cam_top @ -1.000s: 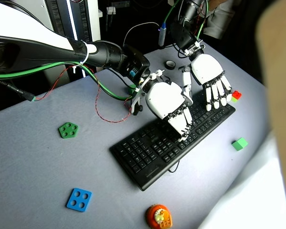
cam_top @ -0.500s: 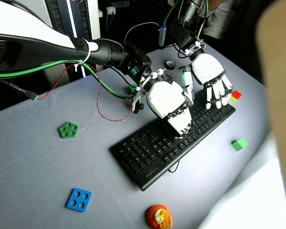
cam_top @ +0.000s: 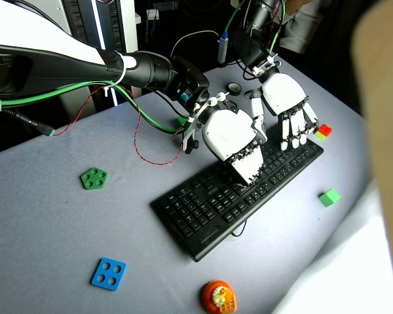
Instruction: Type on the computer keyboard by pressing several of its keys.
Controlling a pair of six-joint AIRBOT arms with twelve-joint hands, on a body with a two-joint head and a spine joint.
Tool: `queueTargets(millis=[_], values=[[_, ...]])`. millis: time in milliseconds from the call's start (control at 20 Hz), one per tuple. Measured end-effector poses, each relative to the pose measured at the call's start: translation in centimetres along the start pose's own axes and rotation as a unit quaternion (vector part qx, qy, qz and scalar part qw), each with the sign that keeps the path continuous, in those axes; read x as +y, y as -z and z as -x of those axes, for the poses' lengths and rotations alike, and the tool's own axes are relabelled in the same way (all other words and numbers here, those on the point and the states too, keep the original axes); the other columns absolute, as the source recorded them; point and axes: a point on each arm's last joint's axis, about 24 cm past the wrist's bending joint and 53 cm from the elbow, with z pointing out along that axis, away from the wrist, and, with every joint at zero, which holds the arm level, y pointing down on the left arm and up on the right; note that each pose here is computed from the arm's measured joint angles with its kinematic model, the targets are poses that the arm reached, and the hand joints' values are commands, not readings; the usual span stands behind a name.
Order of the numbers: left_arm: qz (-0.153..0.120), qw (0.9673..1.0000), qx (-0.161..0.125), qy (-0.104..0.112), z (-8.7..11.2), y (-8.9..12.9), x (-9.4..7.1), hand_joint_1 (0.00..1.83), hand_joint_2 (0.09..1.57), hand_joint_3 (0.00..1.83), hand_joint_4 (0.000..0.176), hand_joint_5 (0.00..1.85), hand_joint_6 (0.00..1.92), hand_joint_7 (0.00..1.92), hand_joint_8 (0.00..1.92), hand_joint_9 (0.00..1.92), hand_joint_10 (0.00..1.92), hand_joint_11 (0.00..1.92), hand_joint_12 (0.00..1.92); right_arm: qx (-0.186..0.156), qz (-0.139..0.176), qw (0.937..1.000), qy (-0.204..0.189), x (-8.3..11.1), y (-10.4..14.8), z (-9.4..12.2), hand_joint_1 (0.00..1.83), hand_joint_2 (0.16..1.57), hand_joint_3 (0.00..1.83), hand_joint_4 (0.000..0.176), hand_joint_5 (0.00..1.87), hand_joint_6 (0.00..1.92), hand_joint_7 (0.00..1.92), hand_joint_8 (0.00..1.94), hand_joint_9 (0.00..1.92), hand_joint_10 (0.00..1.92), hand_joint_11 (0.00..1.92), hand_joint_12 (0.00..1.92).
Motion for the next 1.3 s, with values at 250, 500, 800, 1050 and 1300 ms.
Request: queueTargets(millis=[250,500,800,1050,1300], values=[[-0.028,0.9987,-0.04,0.011,1.9,0.1,-1.2,0.11,1.35,0.0,0.004,0.45,0.0,0.61,0.01,0.69,0.09,0.1,1.41,-0.004,0.0,1.0,-0.002,0.2,0.0,0.2,0.03,1.26,0.0,0.0,0.61,0.47,0.88,0.29,0.64,1.15,0.27,1.9],[-0.03,0.9952,-0.09,0.025,3.8,0.6,-0.9,0.12,1.35,0.0,0.012,0.44,0.0,0.6,0.0,0.68,0.08,0.07,1.41,-0.001,0.014,0.9999,-0.002,0.5,0.8,1.7,0.01,1.24,0.0,0.0,0.65,0.46,0.9,0.27,0.64,1.16,0.29,1.88],[-0.056,0.995,-0.078,0.028,1.9,1.6,-2.1,0.14,1.35,0.0,0.006,0.46,0.01,0.61,0.0,0.68,0.09,0.06,1.42,-0.027,0.035,0.999,-0.002,0.7,1.3,6.9,0.0,1.25,0.0,0.0,0.6,0.46,0.88,0.26,0.62,1.17,0.25,1.9],[-0.086,0.9937,-0.059,0.039,-0.5,2.3,-4.1,0.11,1.35,0.0,0.01,0.45,0.0,0.58,0.0,0.66,0.08,0.05,1.41,-0.027,0.019,0.9995,-0.001,-2.3,2.8,9.9,0.0,1.25,0.0,0.0,0.6,0.48,0.87,0.26,0.61,1.15,0.27,1.89],[-0.079,0.9947,-0.059,0.029,-1.1,1.9,-3.3,0.14,1.34,0.0,0.017,0.43,0.0,0.57,0.0,0.63,0.06,0.02,1.39,-0.021,-0.006,0.9997,0.005,-5.1,4.4,11.4,0.02,1.25,0.0,0.0,0.6,0.51,0.87,0.28,0.6,1.17,0.28,1.9]])
